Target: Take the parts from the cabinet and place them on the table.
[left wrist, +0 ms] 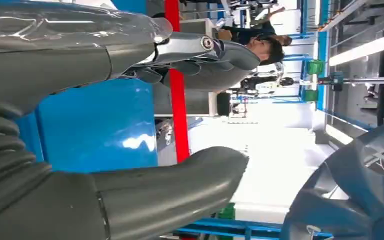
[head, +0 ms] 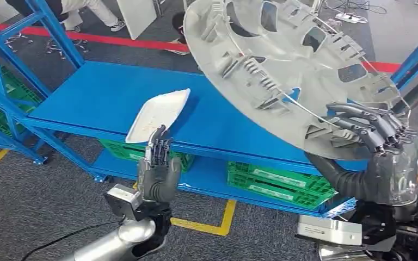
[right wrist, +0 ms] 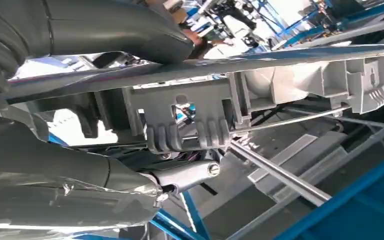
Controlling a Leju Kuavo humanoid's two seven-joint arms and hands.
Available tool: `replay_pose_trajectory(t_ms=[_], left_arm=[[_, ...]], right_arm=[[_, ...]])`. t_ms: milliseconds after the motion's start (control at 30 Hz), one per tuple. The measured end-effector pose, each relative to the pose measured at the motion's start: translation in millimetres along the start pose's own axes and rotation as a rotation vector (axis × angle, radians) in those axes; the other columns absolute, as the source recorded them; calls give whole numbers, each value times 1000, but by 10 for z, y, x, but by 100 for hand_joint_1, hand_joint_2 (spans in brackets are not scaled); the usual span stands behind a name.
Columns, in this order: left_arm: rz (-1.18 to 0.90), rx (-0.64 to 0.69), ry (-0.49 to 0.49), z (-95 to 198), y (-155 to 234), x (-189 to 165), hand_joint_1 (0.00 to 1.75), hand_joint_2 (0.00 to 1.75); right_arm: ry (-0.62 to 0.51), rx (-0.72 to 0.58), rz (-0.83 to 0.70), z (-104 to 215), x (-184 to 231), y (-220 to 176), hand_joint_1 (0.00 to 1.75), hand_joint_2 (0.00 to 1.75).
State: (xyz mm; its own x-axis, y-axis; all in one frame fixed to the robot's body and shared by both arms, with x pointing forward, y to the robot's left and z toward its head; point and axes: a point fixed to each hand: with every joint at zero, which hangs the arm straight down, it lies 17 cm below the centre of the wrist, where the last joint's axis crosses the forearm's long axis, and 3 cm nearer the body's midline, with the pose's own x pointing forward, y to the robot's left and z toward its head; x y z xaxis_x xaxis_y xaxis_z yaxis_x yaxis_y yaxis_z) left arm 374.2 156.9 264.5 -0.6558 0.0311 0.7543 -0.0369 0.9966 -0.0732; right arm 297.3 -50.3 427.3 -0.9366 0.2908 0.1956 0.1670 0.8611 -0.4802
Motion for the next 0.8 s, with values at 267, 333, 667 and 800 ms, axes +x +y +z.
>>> replay_pose_trajectory(t_ms=[267,333,667,800], left_arm=[[2,0,0,2,0,0,0,175],[2,0,0,3,0,0,0,175],[13,-5,4,3,-10,-4,0,175],[14,-4,4,0,-10,-4,0,175]], right_arm=[[20,-5,-22,20,-22,-12,175,175],[34,-10,-38,34,-46,-20,175,175],[66,-18,-84,75,-95,-29,175,175],[93,-10,-104,136,-120,11,175,175]])
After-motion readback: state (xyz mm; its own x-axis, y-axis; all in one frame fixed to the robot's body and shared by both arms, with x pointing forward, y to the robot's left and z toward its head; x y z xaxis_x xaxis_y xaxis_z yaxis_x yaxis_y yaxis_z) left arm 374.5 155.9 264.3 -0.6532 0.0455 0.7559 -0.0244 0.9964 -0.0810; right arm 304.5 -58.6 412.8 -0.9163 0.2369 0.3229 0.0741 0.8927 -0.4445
